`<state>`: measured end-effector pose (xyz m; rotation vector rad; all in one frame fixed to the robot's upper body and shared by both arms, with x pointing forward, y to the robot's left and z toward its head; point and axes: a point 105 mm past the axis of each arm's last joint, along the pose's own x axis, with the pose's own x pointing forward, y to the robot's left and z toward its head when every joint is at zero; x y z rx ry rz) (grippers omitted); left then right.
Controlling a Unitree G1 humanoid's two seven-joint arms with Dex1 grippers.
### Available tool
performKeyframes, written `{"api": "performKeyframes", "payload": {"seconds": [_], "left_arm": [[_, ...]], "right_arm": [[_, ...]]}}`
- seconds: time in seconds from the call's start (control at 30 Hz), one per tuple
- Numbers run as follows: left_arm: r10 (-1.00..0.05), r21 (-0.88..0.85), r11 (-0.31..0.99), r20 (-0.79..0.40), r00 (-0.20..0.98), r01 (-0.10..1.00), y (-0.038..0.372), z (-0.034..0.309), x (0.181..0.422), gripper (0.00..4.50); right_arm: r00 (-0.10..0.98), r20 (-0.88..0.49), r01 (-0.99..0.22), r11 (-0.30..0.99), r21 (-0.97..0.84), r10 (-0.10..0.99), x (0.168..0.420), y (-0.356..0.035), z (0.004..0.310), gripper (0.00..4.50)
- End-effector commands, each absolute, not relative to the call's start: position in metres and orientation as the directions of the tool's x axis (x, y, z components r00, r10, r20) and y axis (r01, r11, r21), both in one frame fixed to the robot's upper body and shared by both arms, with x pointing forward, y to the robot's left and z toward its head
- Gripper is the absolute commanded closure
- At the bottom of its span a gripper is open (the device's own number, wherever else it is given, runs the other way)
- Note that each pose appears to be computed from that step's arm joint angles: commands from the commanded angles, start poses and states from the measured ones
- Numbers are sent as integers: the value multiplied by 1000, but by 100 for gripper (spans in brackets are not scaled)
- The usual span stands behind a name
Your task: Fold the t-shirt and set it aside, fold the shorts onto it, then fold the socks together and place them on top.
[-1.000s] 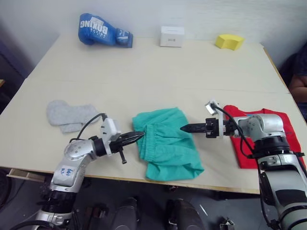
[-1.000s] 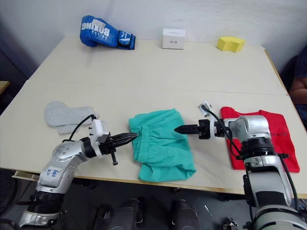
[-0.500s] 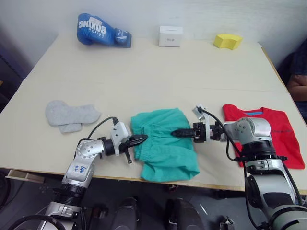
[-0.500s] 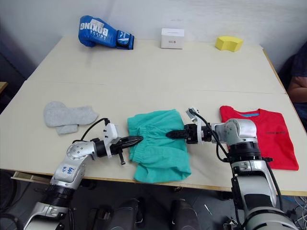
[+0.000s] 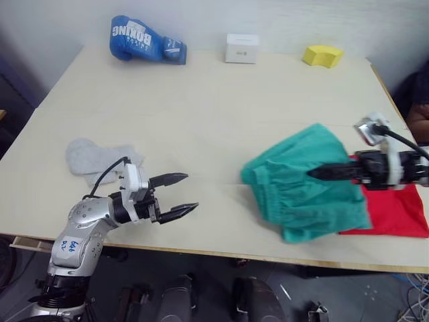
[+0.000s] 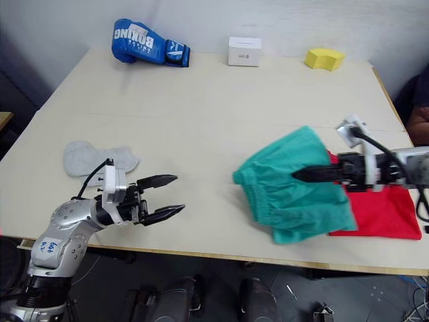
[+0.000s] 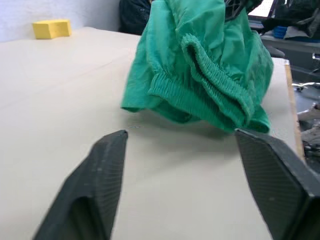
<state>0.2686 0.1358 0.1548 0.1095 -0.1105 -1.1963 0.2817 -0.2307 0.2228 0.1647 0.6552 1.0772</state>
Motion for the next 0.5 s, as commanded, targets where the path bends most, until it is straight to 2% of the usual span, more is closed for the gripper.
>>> {"api": "performKeyframes", "payload": {"seconds": [0.03, 0.1, 0.2, 0.4, 0.43, 0.5], "left_arm": [[-932, 192, 361, 54, 358, 912, 138, 172, 257, 5], [-922, 204, 388, 75, 380, 899, 145, 183, 252, 5], [-916, 212, 399, 41, 400, 892, 156, 185, 242, 5], [-899, 220, 431, 17, 439, 875, 166, 186, 233, 5], [-898, 224, 433, 17, 440, 873, 166, 187, 231, 5], [-893, 234, 438, 3, 450, 868, 169, 190, 227, 5]], "right_arm": [[347, -432, -770, 516, 377, 833, 271, -259, 261, 450], [396, -486, -722, 591, 359, 779, 267, -285, 263, 450], [452, -607, -638, 713, 291, 653, 267, -323, 248, 450], [520, -756, -524, 847, 85, 398, 290, -381, 205, 450], [569, -745, -501, 865, 20, 347, 300, -389, 201, 450], [642, -693, -473, 881, -24, 326, 316, -390, 196, 450]]}}
